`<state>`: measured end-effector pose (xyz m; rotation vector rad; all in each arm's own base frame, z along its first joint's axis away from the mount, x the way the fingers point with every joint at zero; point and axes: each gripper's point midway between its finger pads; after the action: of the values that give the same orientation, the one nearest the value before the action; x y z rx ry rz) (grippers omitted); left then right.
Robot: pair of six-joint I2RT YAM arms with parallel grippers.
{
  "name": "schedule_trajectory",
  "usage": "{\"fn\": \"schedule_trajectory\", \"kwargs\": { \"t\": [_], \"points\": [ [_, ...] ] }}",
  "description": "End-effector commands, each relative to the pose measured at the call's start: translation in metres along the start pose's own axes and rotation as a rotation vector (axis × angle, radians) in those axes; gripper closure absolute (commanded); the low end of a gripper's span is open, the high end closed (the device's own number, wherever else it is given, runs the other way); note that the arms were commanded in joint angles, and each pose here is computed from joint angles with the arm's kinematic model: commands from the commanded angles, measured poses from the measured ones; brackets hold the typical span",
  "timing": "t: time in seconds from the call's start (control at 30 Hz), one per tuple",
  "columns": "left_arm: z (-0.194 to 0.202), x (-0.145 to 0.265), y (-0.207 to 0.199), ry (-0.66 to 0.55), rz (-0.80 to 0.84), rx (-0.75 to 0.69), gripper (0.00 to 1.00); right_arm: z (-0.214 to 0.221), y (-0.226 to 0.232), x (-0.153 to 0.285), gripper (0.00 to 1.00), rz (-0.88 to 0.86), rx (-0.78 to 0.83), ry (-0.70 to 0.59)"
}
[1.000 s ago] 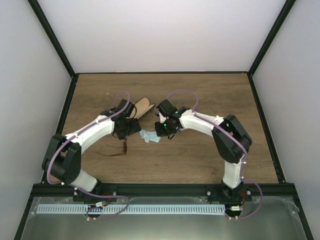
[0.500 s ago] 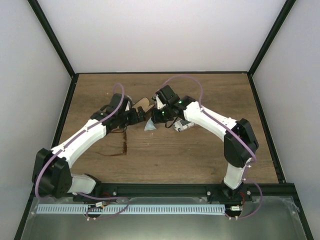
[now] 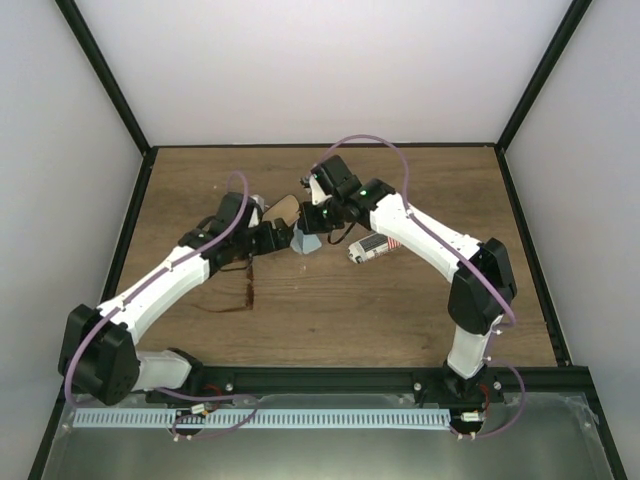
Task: Organize the sunglasses
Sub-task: Pick up the glasses cleaning cloth from the center of the board, then adjust the glasses cleaning cloth.
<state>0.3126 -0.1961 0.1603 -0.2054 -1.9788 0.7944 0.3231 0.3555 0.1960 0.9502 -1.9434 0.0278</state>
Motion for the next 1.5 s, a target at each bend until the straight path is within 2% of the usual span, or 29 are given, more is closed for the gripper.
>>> {"fn": "schedule_trajectory", "kwargs": {
  "t": [0.0,0.13,0.3,0.43,0.6,0.83,1.1,1.47],
  "points": [
    [0.012,0.0,-0.006,0.04,0.064,-0.029,0.0,-0.007,0.003,0.004,0.99,-0.025,0.005,0.001],
    [0.022,0.003,-0.004,0.039,0.098,-0.02,0.0,-0.01,0.003,0.006,0.99,-0.024,0.002,-0.01],
    [0.009,0.023,-0.01,-0.157,0.039,-0.167,0.0,-0.02,0.003,0.016,0.99,-0.043,-0.025,-0.028],
    [0.001,0.026,-0.015,-0.208,0.002,-0.206,0.0,-0.022,0.004,0.021,0.99,-0.047,-0.028,-0.031],
    [0.004,0.018,-0.029,-0.222,-0.046,-0.264,0.03,-0.024,0.006,0.024,0.99,-0.059,-0.048,-0.034],
    [0.023,0.001,-0.03,-0.279,-0.217,-0.404,0.12,-0.036,0.008,0.032,0.99,-0.082,-0.069,-0.052],
    [0.02,-0.003,-0.028,-0.301,-0.261,-0.418,0.16,-0.042,0.005,0.045,0.99,-0.122,-0.111,-0.063],
    [0.028,-0.025,-0.037,-0.243,-0.248,-0.473,0.21,-0.044,0.01,0.056,0.99,-0.144,-0.104,-0.076]
  ]
}}
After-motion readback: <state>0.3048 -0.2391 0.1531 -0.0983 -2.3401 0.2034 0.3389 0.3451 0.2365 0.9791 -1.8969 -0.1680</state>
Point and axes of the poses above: each gripper's point midway between its finger pads, its own x axis back along the fingers, its own y axis along the line the jaws close on, z = x × y, and after that the axes turned 14 degrees about x, right-handed
